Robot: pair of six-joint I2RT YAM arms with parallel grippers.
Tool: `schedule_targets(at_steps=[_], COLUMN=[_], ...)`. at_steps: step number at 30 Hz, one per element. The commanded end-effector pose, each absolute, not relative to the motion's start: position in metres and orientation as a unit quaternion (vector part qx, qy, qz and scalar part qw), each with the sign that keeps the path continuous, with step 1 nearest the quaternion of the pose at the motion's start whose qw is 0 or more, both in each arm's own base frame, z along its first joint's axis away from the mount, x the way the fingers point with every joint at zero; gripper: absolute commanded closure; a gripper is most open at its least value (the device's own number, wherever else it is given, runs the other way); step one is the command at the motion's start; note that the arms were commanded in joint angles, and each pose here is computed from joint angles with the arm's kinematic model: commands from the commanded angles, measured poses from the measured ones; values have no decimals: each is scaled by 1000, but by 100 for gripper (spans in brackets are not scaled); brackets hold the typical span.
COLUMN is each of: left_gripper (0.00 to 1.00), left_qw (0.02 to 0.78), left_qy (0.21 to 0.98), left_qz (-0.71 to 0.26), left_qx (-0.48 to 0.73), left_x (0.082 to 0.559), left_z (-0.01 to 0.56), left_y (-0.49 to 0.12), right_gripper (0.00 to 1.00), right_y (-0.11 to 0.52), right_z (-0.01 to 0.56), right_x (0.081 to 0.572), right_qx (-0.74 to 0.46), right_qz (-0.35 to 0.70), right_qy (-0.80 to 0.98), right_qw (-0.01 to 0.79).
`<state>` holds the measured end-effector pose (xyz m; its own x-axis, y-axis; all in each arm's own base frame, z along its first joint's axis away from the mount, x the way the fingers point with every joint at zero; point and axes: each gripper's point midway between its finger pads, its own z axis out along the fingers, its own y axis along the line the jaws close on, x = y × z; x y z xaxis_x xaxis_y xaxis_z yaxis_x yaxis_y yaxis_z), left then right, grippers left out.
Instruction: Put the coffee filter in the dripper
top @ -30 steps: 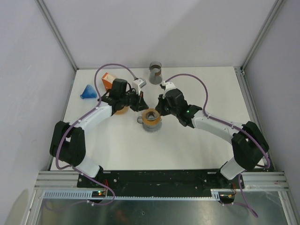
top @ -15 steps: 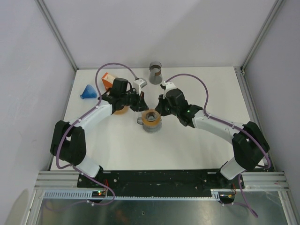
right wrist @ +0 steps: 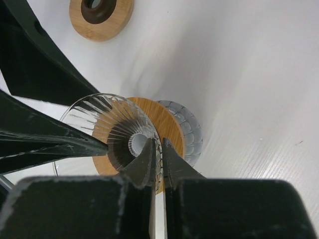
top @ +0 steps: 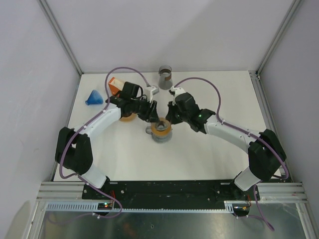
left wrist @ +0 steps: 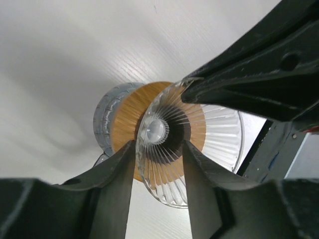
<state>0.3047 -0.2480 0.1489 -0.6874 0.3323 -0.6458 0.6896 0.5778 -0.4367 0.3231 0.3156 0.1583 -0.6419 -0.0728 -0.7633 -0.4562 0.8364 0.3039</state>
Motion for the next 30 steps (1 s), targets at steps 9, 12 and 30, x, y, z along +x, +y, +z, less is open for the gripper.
schedule_targets(at_steps=[9,12,30], left_gripper=[44,40,38], left_qw=[365,389,400], left_qy=[831,838,856], left_qz=[-327,-307,-278], left_qx=[265,227,172], left_x=[343,360,383], left_z=[230,242,233], left_y=[-221,-199,-154], right_gripper=[72,66,46], right_y=[297,300,322], right_z=[138,149,197], right_x=[302,303,312], right_qx=[-182,-183,-212], right_qz=[173,175,178], right_qy=[901,895,867], right_qw=[354,367,414])
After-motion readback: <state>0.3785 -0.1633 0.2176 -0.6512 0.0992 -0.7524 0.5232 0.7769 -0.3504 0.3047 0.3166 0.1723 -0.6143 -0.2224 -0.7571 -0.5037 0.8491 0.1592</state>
